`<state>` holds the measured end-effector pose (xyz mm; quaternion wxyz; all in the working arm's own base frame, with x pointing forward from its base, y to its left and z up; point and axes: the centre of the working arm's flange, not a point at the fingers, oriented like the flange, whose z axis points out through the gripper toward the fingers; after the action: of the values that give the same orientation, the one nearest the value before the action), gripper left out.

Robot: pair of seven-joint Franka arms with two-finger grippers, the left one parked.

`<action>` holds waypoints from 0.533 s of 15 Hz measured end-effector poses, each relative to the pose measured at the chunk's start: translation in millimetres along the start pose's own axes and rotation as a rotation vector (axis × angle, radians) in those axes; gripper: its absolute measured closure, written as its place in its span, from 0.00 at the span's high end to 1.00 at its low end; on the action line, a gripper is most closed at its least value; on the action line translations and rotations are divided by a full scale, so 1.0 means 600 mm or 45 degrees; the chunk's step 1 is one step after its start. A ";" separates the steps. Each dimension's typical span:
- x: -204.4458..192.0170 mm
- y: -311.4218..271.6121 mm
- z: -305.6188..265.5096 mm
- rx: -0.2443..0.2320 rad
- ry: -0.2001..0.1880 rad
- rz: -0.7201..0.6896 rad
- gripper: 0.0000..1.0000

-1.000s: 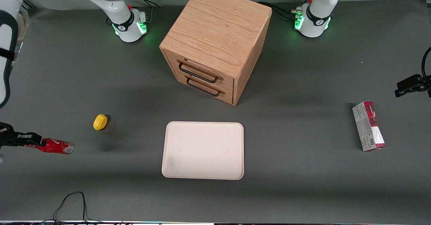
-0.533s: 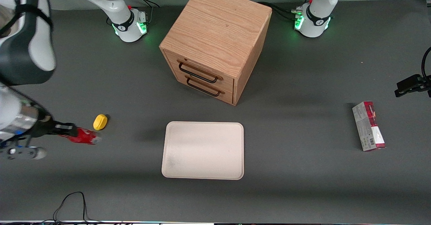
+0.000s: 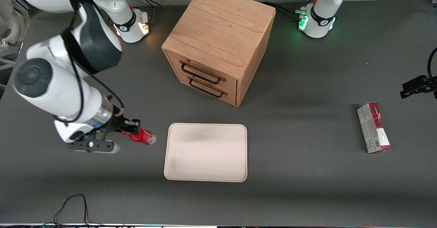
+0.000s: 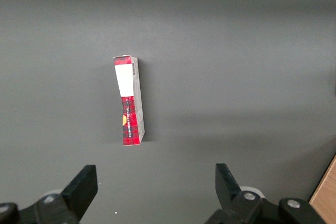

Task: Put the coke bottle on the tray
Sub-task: 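Lift the bottle and carry it with the right gripper onto the tray, then lower the bottle onto the tray edge and open the right gripper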

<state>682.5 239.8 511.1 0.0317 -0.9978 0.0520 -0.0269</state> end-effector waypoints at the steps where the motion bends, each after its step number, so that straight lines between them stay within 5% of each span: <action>1: 0.005 -0.012 0.031 0.006 0.006 -0.004 0.37; 8: 0.045 -0.040 0.240 -0.003 0.047 -0.042 0.37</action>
<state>719.9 269.5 370.6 0.0290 -0.9979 0.0359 -0.0458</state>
